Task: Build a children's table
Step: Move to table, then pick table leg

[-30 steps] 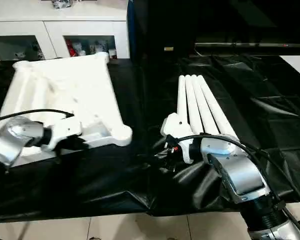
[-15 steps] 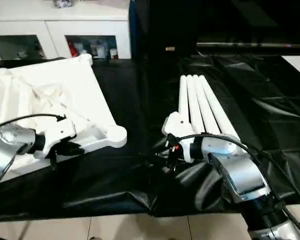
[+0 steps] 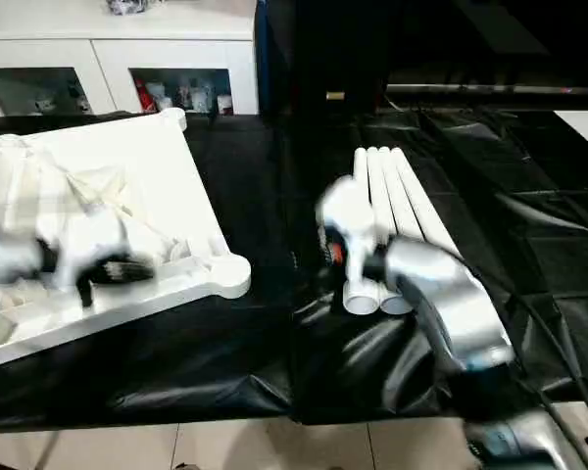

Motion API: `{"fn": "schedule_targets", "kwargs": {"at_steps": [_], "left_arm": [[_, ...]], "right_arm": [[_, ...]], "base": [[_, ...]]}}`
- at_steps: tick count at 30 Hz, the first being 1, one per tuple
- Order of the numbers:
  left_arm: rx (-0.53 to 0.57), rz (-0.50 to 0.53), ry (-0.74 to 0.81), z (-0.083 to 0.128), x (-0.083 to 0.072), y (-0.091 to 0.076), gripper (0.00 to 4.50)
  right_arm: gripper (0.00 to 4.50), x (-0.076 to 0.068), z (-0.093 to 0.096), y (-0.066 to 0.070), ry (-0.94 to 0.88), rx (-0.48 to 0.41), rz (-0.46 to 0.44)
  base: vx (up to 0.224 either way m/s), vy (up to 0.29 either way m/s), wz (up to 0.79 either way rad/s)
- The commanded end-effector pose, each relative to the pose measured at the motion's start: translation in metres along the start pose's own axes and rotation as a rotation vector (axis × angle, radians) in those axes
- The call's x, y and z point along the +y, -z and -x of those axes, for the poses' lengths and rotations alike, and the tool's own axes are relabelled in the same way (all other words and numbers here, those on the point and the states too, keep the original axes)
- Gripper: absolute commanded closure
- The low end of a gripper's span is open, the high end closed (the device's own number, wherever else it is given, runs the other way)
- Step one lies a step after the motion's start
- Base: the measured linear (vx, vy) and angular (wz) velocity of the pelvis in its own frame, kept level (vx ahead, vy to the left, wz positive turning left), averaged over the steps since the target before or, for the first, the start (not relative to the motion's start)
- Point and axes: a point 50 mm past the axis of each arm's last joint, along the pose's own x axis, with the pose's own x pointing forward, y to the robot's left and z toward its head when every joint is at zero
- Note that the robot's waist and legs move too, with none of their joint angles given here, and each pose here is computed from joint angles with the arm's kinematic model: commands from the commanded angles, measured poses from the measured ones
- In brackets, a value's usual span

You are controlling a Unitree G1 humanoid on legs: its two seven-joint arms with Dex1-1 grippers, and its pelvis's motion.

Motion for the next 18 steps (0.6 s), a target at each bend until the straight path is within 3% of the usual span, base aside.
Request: {"fn": "schedule_targets", "kwargs": {"at_steps": [1, 4, 11, 15, 18], "left_arm": [[-0.061, -0.01, -0.05, 0.008, 0.007, -0.013, 2.88], [-0.154, 0.001, -0.06, 0.005, 0.005, -0.026, 2.7], [-0.308, 0.038, 0.084, -0.018, -0.026, -0.053, 2.06], [-0.334, 0.052, 0.109, -0.025, -0.033, -0.058, 1.94], [-0.342, 0.056, 0.115, -0.029, -0.039, -0.062, 1.6]], "right_arm": [[0.0, -0.022, -0.004, 0.005, 0.226, 0.044, -0.089], [0.0, -0.039, -0.01, 0.013, 0.434, 0.083, -0.203], [0.0, -0.061, -0.007, 0.023, 0.66, 0.168, -0.303], [0.0, -0.064, -0.005, 0.028, 0.683, 0.209, -0.349], [0.0, -0.062, -0.006, 0.036, 0.673, 0.249, -0.385]], "base": [[0.0, 0.0, 0.0], [0.0, 0.0, 0.0], [0.0, 0.0, 0.0], [0.0, 0.0, 0.0], [0.0, 0.0, 0.0]]}}
